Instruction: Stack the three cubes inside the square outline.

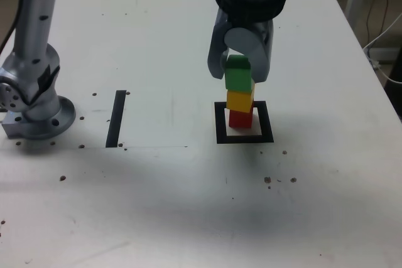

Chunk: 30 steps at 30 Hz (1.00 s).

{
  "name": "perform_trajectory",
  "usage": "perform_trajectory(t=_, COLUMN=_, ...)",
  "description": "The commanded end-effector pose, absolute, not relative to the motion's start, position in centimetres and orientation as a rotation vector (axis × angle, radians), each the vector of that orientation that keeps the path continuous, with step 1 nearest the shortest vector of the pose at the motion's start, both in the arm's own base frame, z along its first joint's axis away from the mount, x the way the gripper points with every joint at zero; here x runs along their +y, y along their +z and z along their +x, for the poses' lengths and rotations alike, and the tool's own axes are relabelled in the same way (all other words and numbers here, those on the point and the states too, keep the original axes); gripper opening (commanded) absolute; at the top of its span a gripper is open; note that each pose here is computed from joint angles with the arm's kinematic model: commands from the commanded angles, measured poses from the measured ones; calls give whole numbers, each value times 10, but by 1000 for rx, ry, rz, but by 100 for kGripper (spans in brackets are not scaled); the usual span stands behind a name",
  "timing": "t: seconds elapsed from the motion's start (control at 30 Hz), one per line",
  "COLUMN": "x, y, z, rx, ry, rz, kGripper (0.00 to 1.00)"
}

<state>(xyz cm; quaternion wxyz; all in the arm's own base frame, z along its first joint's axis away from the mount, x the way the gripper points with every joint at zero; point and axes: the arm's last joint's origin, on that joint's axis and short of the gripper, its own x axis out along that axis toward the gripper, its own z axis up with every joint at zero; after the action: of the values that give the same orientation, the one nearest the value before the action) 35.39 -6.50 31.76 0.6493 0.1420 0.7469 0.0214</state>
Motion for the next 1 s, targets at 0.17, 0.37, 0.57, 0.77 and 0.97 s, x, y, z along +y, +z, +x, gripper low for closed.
perform_trajectory(t=0.17, x=-61, y=315, z=354, rx=1721, ry=54, rz=347, kGripper=24)
perform_trajectory(t=0.37, x=-57, y=313, z=355, rx=1724, ry=58, rz=354, kGripper=24)
perform_trajectory(t=0.57, x=-57, y=309, z=357, rx=1727, ry=62, rz=357, kGripper=24)
perform_trajectory(t=0.77, x=-57, y=305, z=360, rx=1736, ry=63, rz=358, kGripper=24)
perform_trajectory(t=0.97, x=-57, y=302, z=362, rx=1738, ry=63, rz=358, kGripper=25)
